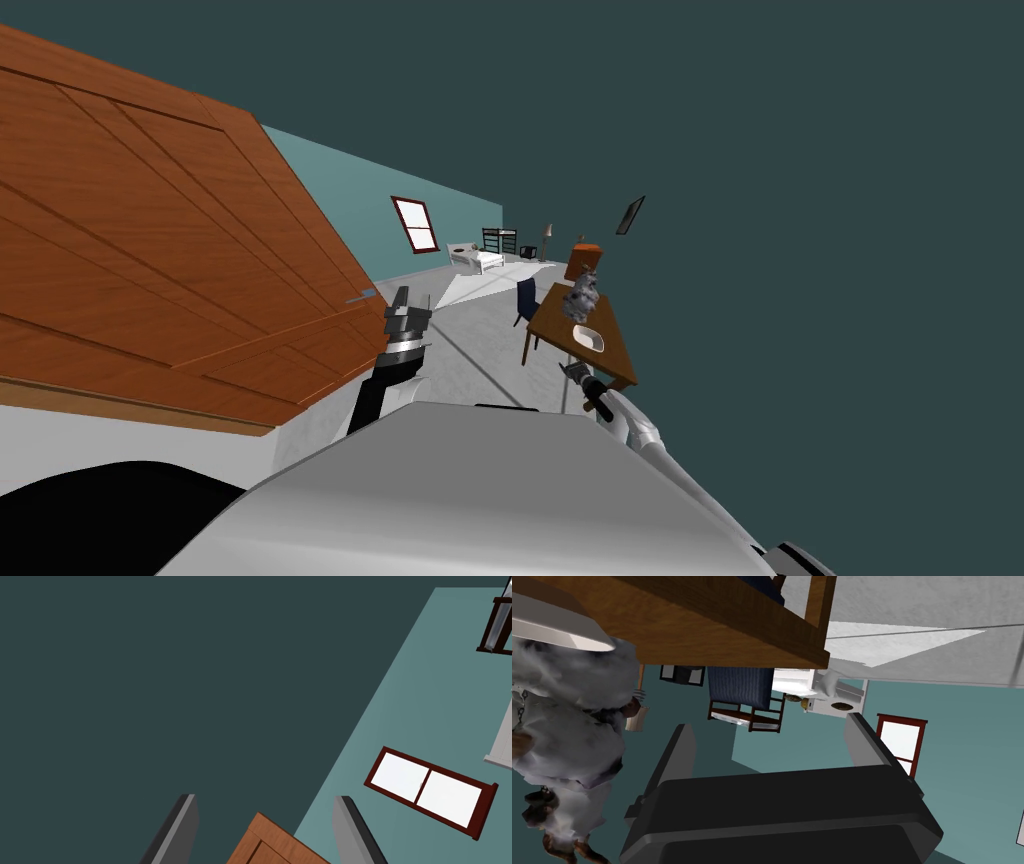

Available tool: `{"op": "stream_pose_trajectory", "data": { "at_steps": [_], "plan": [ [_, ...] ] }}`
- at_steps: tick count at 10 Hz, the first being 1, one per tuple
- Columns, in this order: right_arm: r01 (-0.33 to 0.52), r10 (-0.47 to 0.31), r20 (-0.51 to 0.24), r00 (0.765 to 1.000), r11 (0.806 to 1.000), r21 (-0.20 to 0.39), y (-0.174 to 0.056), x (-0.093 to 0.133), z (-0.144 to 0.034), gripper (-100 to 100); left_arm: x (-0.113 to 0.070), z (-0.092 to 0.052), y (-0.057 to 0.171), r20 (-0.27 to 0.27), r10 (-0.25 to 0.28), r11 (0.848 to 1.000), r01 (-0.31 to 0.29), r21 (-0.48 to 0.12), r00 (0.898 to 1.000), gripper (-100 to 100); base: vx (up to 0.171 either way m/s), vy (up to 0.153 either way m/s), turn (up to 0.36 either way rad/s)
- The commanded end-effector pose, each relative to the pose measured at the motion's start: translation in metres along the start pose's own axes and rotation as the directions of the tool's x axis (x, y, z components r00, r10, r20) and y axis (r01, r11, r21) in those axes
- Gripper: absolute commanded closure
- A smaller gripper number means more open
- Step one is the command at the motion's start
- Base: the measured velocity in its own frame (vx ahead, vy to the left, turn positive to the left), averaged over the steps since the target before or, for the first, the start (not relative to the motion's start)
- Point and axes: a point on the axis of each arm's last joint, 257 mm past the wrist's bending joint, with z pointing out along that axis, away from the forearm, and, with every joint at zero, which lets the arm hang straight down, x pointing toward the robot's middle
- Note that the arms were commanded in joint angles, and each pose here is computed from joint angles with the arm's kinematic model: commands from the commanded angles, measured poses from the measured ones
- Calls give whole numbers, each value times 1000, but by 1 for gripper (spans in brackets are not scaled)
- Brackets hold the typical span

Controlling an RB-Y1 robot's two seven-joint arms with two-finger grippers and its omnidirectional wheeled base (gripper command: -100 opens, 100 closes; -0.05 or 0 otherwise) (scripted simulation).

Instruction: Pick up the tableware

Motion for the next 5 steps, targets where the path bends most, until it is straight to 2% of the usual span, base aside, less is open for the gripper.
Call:
{"op": "stream_pose_trajectory", "data": {
  "at_steps": [1, 2, 3, 4, 5],
  "plan": [
    [40, -39, -39, 998, 999, 17, -9, 16, 0, -100, 0, 0, 0, 0, 0, 1000, 0, 0, 1000, 0, 21, -18, 67],
    [117, -114, -76, 991, 993, 34, -25, 26, 1, -100, 0, 0, 0, 0, 0, 1000, 0, 0, 1000, 0, 25, -22, 122],
    [116, -113, -87, 990, 993, 36, -27, 31, 0, -100, 0, 0, 0, 0, 0, 1000, 0, 0, 1000, 0, 25, -21, 63],
    [189, -183, -114, 976, 981, 47, -41, 35, 2, -100, 0, 0, 0, 0, 0, 1000, 0, 0, 1000, 0, 34, -22, 151],
    [189, -181, -134, 974, 981, 51, -45, 45, -1, -100, 0, 0, 0, 0, 0, 1000, 0, 0, 1000, 0, 27, -26, 48]
  ]
}}
